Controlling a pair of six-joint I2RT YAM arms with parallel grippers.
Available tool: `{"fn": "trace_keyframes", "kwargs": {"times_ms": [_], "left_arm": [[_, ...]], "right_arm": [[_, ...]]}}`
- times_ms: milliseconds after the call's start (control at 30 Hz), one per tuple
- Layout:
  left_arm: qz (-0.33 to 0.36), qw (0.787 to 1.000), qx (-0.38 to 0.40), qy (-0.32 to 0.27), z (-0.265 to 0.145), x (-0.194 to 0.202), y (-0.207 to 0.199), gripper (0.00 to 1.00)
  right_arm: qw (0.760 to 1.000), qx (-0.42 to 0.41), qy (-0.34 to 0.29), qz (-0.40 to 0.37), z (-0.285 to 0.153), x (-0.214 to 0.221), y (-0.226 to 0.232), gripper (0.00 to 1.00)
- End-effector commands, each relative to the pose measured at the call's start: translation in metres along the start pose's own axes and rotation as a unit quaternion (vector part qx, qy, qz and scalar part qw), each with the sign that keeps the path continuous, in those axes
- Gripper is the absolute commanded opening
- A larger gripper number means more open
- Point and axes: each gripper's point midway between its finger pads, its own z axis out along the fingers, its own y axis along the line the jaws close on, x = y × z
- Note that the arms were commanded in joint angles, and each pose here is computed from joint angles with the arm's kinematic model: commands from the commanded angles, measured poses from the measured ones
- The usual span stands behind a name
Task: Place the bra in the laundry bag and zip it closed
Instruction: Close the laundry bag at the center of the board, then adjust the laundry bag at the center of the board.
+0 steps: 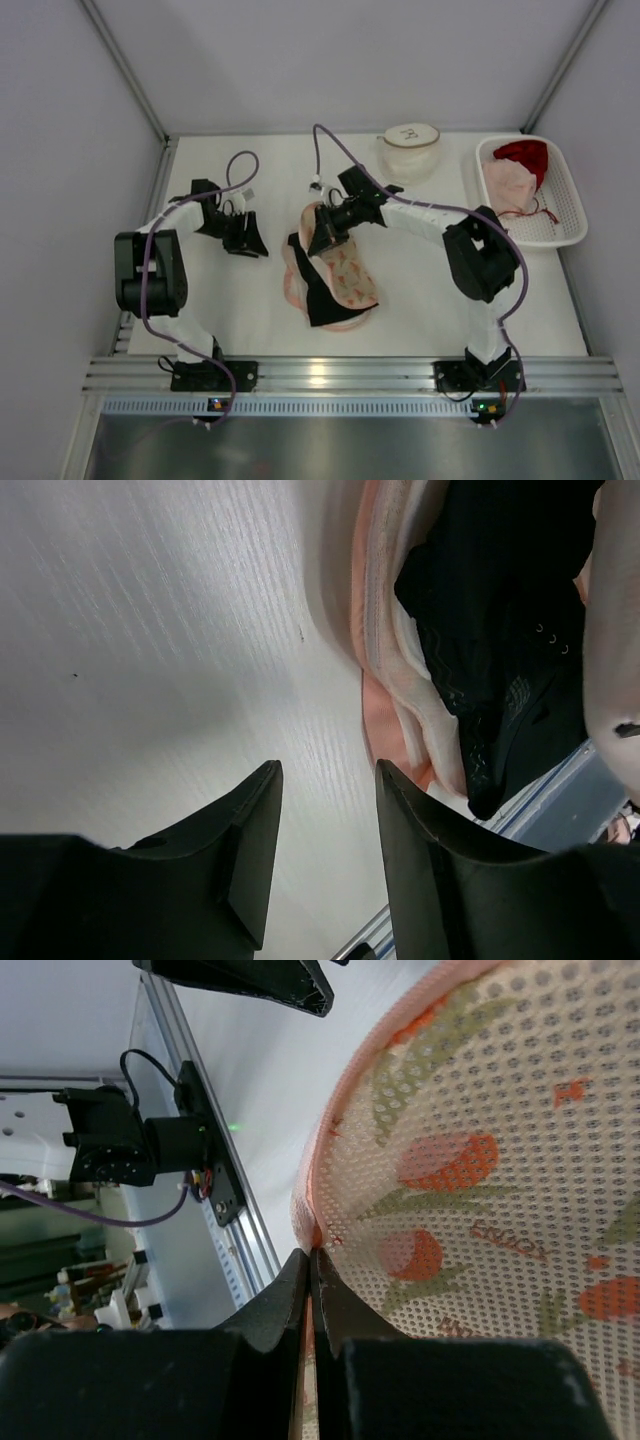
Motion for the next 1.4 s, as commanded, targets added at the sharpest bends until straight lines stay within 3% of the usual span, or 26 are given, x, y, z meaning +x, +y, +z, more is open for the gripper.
{"fn": "trace_keyframes", "kwargs": {"times_ms": [0, 133, 167, 267, 400, 500, 567, 667, 700, 767, 933, 1167, 1367], "left_arm": [[-0.008, 1.000, 0.024, -0.011, 0.002, -0.011, -0.007, 0.48], [-0.026, 0.999, 0.028, -0.001, 0.007, -0.007, -0.006, 0.47], [-0.027, 0.999, 0.029, -0.002, 0.006, -0.007, -0.006, 0.47], [-0.017, 0.999, 0.048, -0.007, 0.003, -0.006, -0.015, 0.48], [-0.008, 0.996, 0.086, -0.017, -0.004, -0.002, -0.032, 0.51], [-0.008, 0.995, 0.095, -0.014, -0.007, 0.007, -0.039, 0.52], [-0.004, 0.996, 0.090, -0.010, -0.007, 0.012, -0.038, 0.53], [-0.010, 0.997, 0.079, 0.009, -0.003, 0.022, -0.033, 0.54], [-0.015, 0.997, 0.075, 0.014, -0.001, 0.024, -0.031, 0.53], [-0.038, 0.996, 0.078, 0.028, 0.006, 0.029, -0.027, 0.51], [-0.087, 0.985, 0.139, 0.056, 0.019, 0.040, -0.037, 0.33], [-0.079, 0.978, 0.154, 0.115, 0.045, 0.059, -0.052, 0.28], [-0.112, 0.976, 0.145, 0.114, 0.069, 0.042, -0.045, 0.19]], "right_arm": [[0.999, -0.026, -0.019, -0.005, 0.030, -0.013, 0.009, 0.00], [1.000, -0.015, -0.002, 0.017, 0.049, -0.006, -0.012, 0.00], [1.000, -0.014, 0.002, 0.015, 0.050, -0.005, -0.014, 0.14], [1.000, -0.025, 0.006, 0.005, 0.045, -0.006, -0.005, 0.38], [0.998, -0.049, -0.022, -0.034, 0.012, -0.026, 0.028, 0.52], [0.995, -0.045, -0.043, -0.076, -0.024, -0.037, 0.043, 0.52], [0.995, -0.018, -0.041, -0.095, -0.044, -0.032, 0.035, 0.45], [0.992, 0.047, -0.017, -0.112, -0.059, -0.012, -0.003, 0.35], [0.990, 0.081, -0.013, -0.116, -0.062, -0.008, -0.020, 0.27], [0.986, 0.104, 0.002, -0.132, -0.060, 0.009, -0.044, 0.23], [0.991, 0.087, 0.021, -0.095, -0.039, 0.037, -0.069, 0.19], [0.998, 0.049, 0.017, -0.042, -0.012, 0.041, -0.071, 0.18], [0.999, 0.041, 0.017, -0.021, 0.001, 0.049, -0.071, 0.19]]}}
